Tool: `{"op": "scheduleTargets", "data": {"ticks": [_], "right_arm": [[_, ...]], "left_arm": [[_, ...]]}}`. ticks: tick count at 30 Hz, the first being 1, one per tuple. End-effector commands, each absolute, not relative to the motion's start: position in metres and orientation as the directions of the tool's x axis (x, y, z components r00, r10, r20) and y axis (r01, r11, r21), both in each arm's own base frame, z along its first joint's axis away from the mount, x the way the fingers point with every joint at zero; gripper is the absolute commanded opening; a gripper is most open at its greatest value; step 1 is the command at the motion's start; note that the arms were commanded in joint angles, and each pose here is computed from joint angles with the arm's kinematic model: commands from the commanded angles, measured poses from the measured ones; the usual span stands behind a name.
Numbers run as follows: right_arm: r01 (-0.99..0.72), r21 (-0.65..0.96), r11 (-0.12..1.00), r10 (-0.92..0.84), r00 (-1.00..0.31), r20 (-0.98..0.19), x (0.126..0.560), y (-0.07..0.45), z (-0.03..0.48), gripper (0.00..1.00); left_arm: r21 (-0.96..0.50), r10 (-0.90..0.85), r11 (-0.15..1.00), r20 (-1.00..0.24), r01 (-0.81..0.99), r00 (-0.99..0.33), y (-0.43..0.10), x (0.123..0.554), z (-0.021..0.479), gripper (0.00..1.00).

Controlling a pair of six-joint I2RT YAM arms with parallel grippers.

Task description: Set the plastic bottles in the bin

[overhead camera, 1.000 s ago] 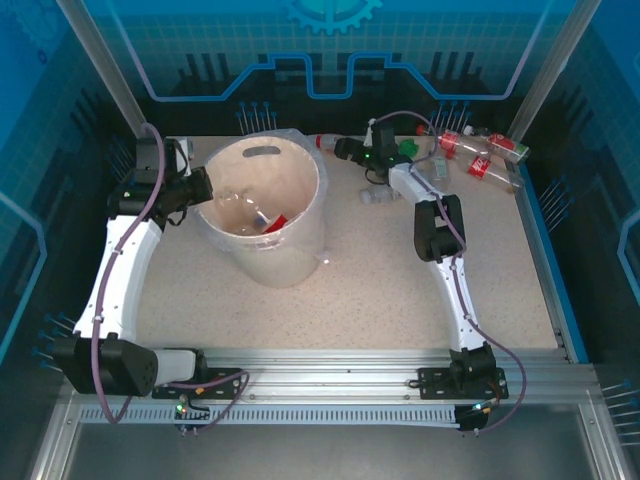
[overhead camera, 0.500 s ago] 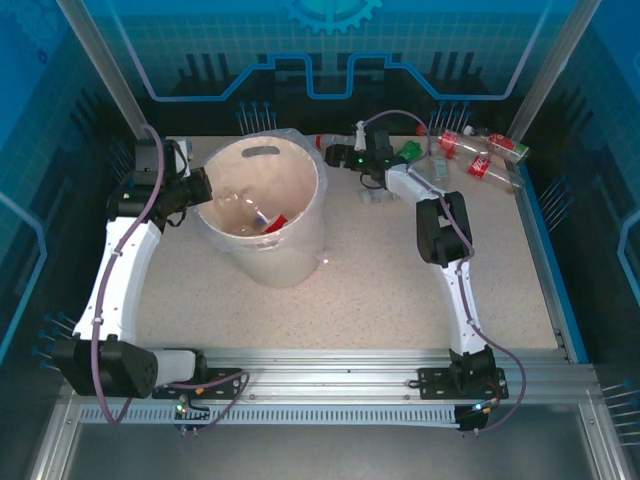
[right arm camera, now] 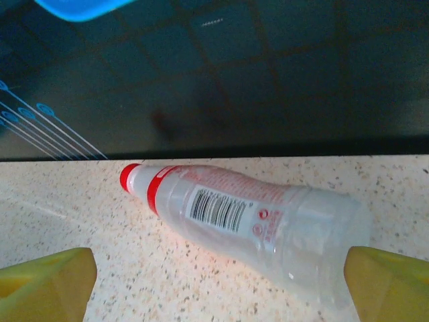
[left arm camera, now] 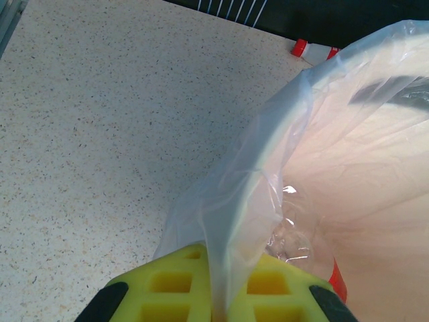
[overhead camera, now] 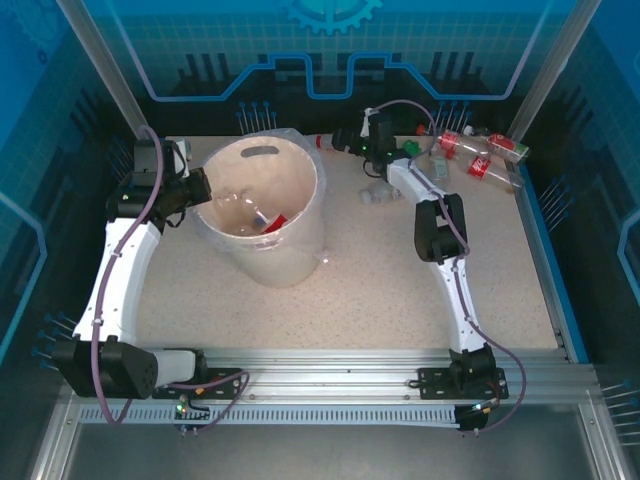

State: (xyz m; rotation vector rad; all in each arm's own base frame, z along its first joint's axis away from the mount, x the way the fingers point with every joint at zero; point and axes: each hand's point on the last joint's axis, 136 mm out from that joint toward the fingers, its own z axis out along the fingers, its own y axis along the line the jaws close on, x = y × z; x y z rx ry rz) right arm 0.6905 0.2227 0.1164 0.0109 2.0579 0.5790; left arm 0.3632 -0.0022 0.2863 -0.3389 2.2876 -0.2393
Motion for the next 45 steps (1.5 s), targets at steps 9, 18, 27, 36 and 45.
{"op": "scheduleTargets", "data": {"ticks": [9, 18, 27, 36, 45], "right_arm": [[-0.213, 0.418, 0.883, 0.228, -0.583, -0.78, 0.699, 0.222, 0.087, 0.97], [-0.309, 0.416, 0.855, 0.157, -0.611, -0.776, 0.671, 0.252, 0.094, 0.96], [-0.478, 0.293, 0.828, -0.004, -0.527, -0.85, 0.62, 0.279, 0.135, 0.96], [-0.214, 0.307, 0.927, 0.148, -0.545, -0.825, 0.667, 0.218, 0.116, 0.97], [-0.187, 0.432, 0.882, 0.273, -0.544, -0.793, 0.71, 0.22, 0.096, 0.98]], "left_arm": [[-0.338, -0.342, 0.932, -0.71, -0.129, -0.616, -0.008, 0.365, 0.3, 0.0], [-0.337, -0.341, 0.933, -0.71, -0.127, -0.616, -0.008, 0.363, 0.3, 0.0], [-0.337, -0.389, 0.92, -0.714, -0.2, -0.583, 0.017, 0.356, 0.303, 0.0], [-0.38, -0.52, 0.848, -0.732, -0.371, -0.441, 0.073, 0.353, 0.318, 0.0], [-0.394, -0.539, 0.836, -0.723, -0.381, -0.433, 0.077, 0.363, 0.309, 0.0]]}}
